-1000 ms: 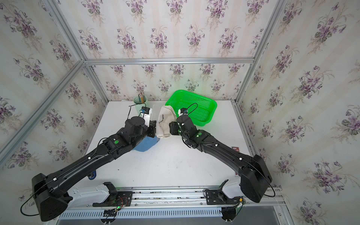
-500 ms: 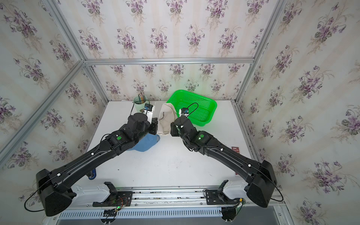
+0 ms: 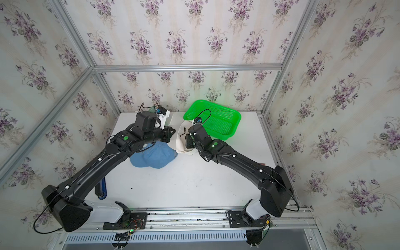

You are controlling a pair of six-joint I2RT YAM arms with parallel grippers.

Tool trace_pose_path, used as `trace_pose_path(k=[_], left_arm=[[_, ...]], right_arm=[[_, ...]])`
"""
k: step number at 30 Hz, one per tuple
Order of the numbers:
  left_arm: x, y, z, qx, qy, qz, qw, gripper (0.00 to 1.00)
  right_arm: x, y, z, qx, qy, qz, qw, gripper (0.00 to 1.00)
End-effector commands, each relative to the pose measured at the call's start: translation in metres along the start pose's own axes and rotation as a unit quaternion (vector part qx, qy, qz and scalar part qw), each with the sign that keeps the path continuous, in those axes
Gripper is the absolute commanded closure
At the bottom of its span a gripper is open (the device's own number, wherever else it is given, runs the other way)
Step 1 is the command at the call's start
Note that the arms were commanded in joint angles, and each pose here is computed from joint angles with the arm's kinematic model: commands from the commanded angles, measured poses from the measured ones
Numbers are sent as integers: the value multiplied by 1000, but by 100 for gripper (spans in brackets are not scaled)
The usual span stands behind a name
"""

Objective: Turn the baseball cap inside out
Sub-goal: Turn over the baseball cap.

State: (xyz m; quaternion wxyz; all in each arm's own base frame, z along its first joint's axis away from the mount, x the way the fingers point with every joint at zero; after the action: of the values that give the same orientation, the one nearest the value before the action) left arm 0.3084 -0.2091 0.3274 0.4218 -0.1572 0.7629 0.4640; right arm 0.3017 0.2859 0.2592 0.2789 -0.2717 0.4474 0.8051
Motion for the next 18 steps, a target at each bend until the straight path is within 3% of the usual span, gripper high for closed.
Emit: trace_pose_path(k=[1, 6, 13, 18], left_arm=[[4, -3, -4, 19, 5, 20, 1000, 100], [3, -3, -3, 15, -3, 17, 1000, 100], [-3, 11, -3, -5, -27, -7, 1000, 100], [2, 10, -9, -4, -67, -46, 997, 100]], right_arm=[[-12, 1, 12, -29, 6, -7, 1000, 47], [-8, -12, 17, -36, 7, 19, 999, 47], [36, -37, -24, -6, -13, 102, 995, 50], [54, -34, -46, 13, -19, 116, 993, 49]])
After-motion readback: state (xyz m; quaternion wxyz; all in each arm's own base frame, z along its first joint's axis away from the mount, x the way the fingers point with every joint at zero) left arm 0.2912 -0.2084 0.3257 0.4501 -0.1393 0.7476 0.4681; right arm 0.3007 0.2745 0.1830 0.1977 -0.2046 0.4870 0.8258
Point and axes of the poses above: each gripper's point midway between its finger pads, its own y axis back along the fingers, its own z axis along the line the jaws close on, x = y × z, the point moved 5 cm from there along y, back along the fingers, and after that the axes turned 9 degrees about -y, right-handed, at the moved point
